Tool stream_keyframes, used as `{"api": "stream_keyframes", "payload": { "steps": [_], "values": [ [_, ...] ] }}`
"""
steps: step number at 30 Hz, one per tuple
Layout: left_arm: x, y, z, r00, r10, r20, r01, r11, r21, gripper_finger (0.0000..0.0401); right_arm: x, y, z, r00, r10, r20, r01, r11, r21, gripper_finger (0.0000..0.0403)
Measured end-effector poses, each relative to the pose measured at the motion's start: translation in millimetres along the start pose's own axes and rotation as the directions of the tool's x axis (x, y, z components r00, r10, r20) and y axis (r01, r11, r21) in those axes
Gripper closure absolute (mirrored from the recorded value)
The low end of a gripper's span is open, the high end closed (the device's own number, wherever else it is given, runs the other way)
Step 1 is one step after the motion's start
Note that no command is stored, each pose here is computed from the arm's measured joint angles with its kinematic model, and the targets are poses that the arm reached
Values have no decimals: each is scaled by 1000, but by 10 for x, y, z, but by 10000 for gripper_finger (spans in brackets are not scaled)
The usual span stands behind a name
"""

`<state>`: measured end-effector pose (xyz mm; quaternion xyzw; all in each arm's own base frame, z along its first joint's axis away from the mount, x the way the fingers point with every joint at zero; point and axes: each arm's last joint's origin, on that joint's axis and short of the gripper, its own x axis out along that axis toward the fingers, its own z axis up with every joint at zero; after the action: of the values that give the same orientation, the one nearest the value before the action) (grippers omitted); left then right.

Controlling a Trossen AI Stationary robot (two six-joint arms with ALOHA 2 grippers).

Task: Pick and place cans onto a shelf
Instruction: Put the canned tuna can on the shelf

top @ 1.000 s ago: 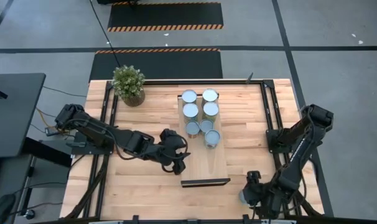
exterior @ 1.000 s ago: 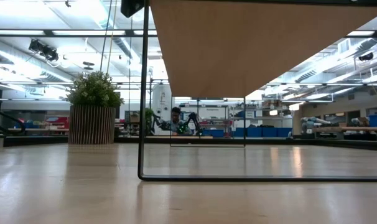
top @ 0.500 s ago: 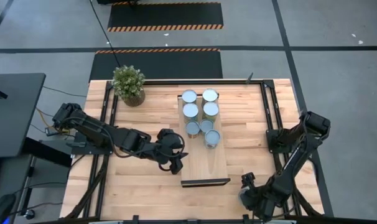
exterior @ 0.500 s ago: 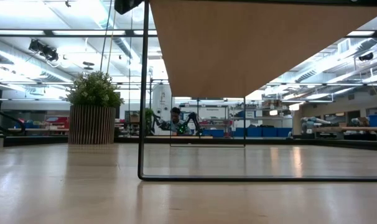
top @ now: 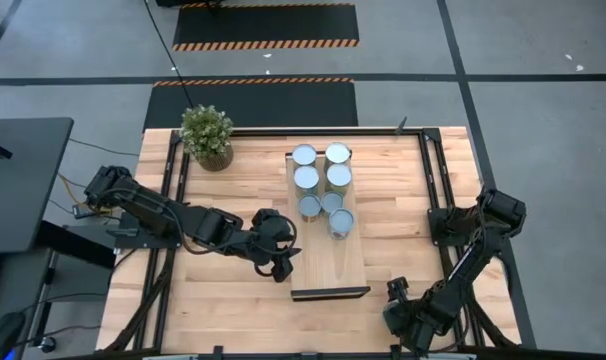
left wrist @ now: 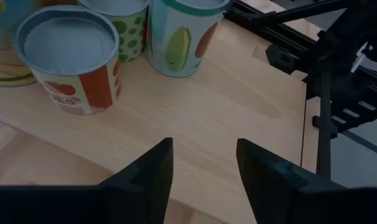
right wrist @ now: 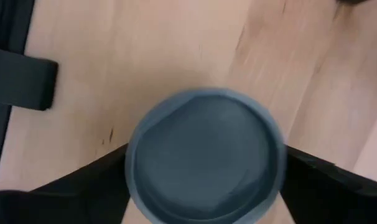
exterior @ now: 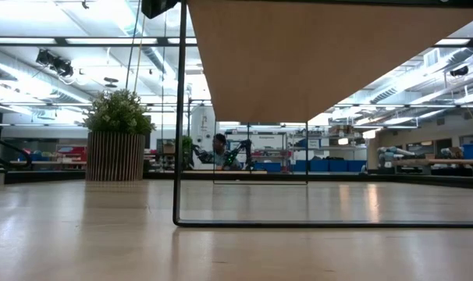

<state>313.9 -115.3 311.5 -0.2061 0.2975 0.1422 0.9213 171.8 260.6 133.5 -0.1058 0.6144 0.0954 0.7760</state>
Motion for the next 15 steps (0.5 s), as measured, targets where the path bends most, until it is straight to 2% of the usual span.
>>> {"api": "stream_keyframes", "payload": {
  "steps": [5, 10, 15],
  "values": [
    [0, 1, -2, 1000, 1, -2, -1, 1000, 1, 218, -11, -39, 10, 1000, 2, -5, -2, 1000, 13, 110],
    [2, 1, -7, 1000, -7, -13, 7, 1000, -2, 218, -256, -195, 7, 1000, 8, -26, -6, 998, 68, 110],
    [-21, 0, -6, 999, -35, -38, 35, 999, 1, 218, -795, -498, -24, 1000, 17, 9, -18, 982, 186, 92]
  ]
}}
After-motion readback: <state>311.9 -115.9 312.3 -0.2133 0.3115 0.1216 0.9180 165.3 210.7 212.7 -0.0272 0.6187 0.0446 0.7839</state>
